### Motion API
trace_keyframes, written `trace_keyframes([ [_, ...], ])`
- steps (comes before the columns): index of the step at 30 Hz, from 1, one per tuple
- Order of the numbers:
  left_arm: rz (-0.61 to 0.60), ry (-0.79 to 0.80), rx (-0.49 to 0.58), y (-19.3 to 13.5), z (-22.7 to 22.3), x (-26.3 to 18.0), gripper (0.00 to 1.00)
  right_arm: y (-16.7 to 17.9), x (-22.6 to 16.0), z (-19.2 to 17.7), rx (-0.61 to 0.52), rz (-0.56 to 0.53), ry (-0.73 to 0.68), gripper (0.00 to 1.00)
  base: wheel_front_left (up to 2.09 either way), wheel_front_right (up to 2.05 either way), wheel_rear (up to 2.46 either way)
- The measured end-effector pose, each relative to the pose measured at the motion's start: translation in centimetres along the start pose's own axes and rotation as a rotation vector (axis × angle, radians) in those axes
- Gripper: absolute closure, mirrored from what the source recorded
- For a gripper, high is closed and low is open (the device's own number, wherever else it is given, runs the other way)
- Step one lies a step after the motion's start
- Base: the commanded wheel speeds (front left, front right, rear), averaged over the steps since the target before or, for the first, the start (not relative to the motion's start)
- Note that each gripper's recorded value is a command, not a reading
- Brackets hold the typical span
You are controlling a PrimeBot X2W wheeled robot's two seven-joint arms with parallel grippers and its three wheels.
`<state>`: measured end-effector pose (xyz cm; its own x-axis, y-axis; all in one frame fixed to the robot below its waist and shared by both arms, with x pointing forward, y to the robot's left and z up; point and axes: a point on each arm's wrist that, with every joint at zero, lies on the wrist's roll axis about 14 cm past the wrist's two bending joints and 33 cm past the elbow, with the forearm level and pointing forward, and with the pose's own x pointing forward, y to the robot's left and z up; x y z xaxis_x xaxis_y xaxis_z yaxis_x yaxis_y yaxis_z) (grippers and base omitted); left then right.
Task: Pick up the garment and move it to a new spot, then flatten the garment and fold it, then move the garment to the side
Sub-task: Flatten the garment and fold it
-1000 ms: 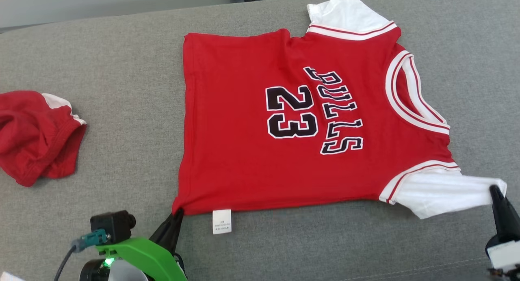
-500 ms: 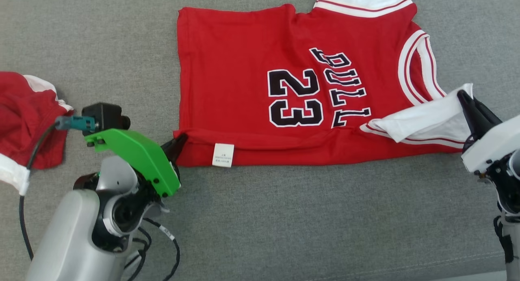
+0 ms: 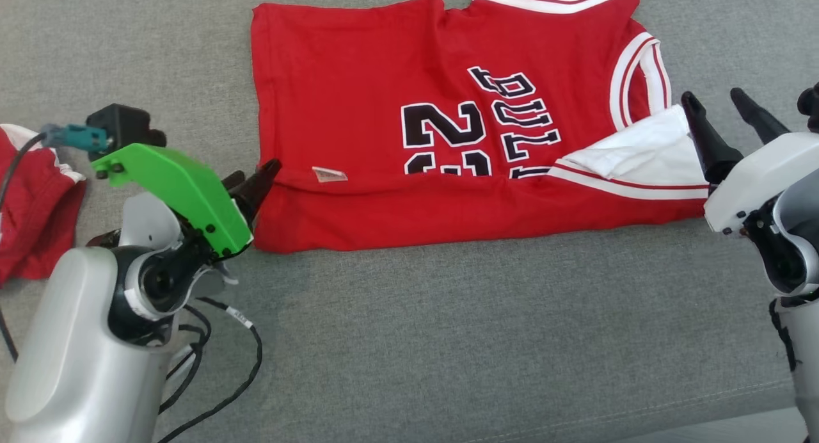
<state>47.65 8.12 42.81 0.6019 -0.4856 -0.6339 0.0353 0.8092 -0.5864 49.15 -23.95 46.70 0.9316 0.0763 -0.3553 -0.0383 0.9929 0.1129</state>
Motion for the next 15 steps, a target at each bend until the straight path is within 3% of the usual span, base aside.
trace_keyframes([
  [5,0.003,-0.027,0.075,1.2,-0.8,-1.7,0.00,-1.8,-2.6,-2.2,-0.126,-0.024,0.077,0.00,0.00,0.00,0.00],
  [9,0.033,0.045,0.118,2.9,-4.5,-2.3,0.00,-3.5,-4.7,-6.7,-0.151,-0.052,0.241,0.00,0.00,0.00,0.00],
  [15,0.046,0.098,0.139,4.2,-6.8,-1.4,0.00,-4.0,-4.3,-9.7,-0.159,-0.068,0.351,0.00,0.00,0.00,0.00],
])
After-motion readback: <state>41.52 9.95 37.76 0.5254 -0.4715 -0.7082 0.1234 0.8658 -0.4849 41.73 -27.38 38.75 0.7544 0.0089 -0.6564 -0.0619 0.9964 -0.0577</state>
